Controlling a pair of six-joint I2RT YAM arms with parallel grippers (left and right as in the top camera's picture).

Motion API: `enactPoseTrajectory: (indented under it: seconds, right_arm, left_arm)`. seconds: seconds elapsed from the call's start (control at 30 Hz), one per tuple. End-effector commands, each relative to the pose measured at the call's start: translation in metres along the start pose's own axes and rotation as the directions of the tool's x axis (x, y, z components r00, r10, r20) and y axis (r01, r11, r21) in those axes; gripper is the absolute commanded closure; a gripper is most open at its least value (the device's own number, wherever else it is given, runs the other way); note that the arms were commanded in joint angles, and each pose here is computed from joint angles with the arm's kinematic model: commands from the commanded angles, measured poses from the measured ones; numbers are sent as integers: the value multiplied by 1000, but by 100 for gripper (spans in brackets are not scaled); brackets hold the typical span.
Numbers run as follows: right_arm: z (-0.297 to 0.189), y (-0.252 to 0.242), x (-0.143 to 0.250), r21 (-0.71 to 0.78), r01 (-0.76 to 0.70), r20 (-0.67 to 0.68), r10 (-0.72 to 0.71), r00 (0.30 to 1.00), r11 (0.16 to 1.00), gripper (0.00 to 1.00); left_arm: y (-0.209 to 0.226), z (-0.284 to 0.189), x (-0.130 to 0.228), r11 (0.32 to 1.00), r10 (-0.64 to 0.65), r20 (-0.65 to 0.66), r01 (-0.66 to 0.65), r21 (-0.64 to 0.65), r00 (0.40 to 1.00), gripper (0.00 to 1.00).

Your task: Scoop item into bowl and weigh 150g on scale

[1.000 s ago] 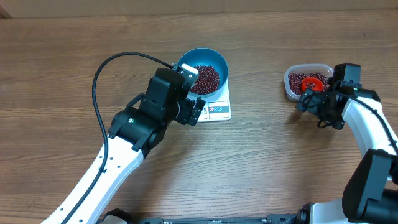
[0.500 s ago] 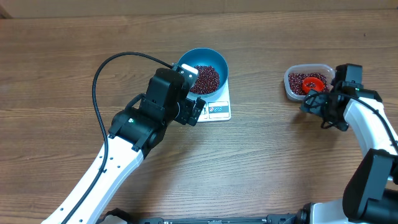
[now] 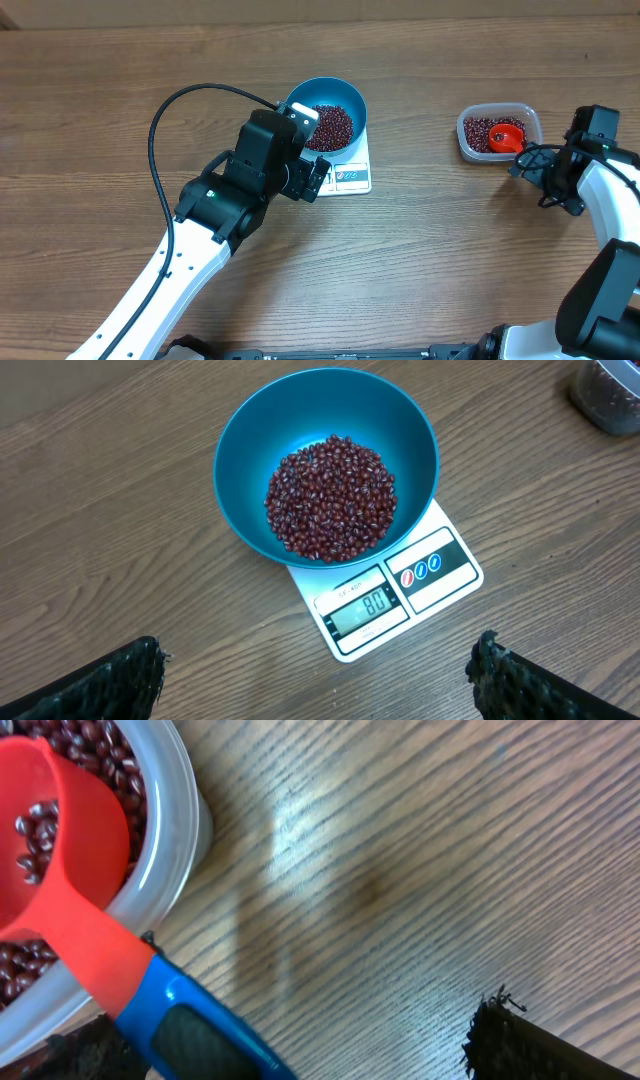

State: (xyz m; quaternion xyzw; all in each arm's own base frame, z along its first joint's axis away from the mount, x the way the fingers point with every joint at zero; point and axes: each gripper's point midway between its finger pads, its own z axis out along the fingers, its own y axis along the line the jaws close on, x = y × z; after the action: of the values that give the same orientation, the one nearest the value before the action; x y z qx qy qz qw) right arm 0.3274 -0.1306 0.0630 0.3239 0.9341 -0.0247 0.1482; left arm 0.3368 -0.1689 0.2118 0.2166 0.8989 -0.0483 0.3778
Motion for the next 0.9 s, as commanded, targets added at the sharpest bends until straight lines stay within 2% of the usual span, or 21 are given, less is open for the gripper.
enactPoseTrajectory:
  seconds: [0.0,0.47,0.63,0.87]
  right_arm:
    - [-6,1,-18,0,-10,54,10,998,1000,0]
    - [-10,7,-48,-37,-27,175,33,984,999,0]
    - [-11,3,-55,-56,-95,190,104,976,994,0]
    - [-15,17,-55,-276,-153,112,190,975,949,0]
  left_arm:
    - [0,-7,-4,1000,5,22,-5,7,1000,0]
    - [0,-7,-4,1000,5,22,-5,8,1000,1]
    - [0,-7,-4,1000,5,22,-5,7,1000,0]
    - [0,-7,-4,1000,5,22,-5,7,1000,0]
